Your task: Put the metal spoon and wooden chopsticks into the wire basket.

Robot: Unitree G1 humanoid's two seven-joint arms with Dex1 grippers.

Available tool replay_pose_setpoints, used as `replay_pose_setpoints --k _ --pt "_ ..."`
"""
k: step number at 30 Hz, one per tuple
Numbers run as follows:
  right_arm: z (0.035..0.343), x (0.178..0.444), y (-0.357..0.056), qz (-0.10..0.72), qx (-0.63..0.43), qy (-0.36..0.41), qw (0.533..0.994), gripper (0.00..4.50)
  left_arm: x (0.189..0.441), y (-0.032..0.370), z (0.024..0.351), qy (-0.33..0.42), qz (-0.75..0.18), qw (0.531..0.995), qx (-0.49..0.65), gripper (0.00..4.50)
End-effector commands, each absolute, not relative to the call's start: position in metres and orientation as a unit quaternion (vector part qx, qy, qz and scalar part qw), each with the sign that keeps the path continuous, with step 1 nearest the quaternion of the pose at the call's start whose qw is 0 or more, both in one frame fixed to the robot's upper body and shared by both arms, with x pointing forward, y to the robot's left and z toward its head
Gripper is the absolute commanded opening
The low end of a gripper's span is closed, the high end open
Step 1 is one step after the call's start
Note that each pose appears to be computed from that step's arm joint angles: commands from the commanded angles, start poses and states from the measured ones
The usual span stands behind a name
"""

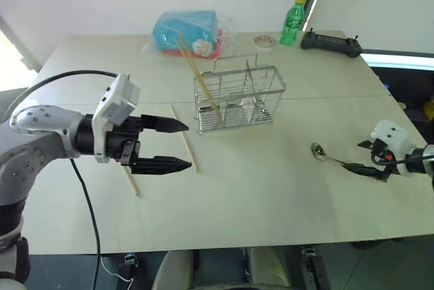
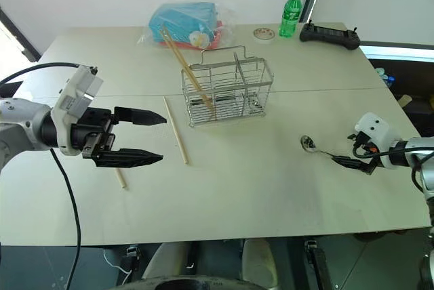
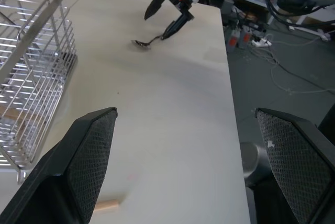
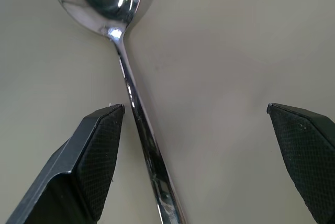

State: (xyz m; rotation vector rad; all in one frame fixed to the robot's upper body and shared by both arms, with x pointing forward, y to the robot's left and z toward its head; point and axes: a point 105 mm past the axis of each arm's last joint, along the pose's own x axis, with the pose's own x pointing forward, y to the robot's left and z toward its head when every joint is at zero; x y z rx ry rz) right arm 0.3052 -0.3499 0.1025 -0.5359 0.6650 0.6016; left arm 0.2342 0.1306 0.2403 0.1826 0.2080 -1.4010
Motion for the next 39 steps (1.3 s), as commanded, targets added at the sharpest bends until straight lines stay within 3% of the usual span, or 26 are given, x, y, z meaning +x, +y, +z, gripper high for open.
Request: replay_pose_setpoints --k 1,13,17,23,33,36,39 --pt "0.101 0.312 -0.351 0.286 -0.260 0.316 0.866 4.50 0.230 0.133 0.251 0.078 -0.634 0.763 0.099 4.45" --pt "0.089 0.319 -0.315 0.336 -0.214 0.304 0.865 4.50 0.233 0.134 0.255 0.069 -0.618 0.777 0.101 4.45" --pt "0.086 0.313 -0.309 0.351 -0.202 0.306 0.862 3.27 0.236 0.135 0.256 0.063 -0.613 0.781 0.103 4.50" --pt "0.082 0.309 -0.302 0.356 -0.173 0.309 0.865 0.08 0.240 0.135 0.258 0.053 -0.609 0.784 0.103 4.50" --pt "0.078 0.303 -0.302 0.346 -0.184 0.307 0.867 0.03 0.246 0.136 0.263 0.040 -0.606 0.788 0.102 4.50" --pt "0.098 0.301 -0.291 0.359 -0.204 0.259 0.873 0.03 0.251 0.136 0.266 0.028 -0.604 0.790 0.100 4.50" --pt "0.134 0.289 -0.251 0.412 -0.186 0.186 0.872 0.03 0.256 0.136 0.272 0.012 -0.600 0.794 0.094 4.50"
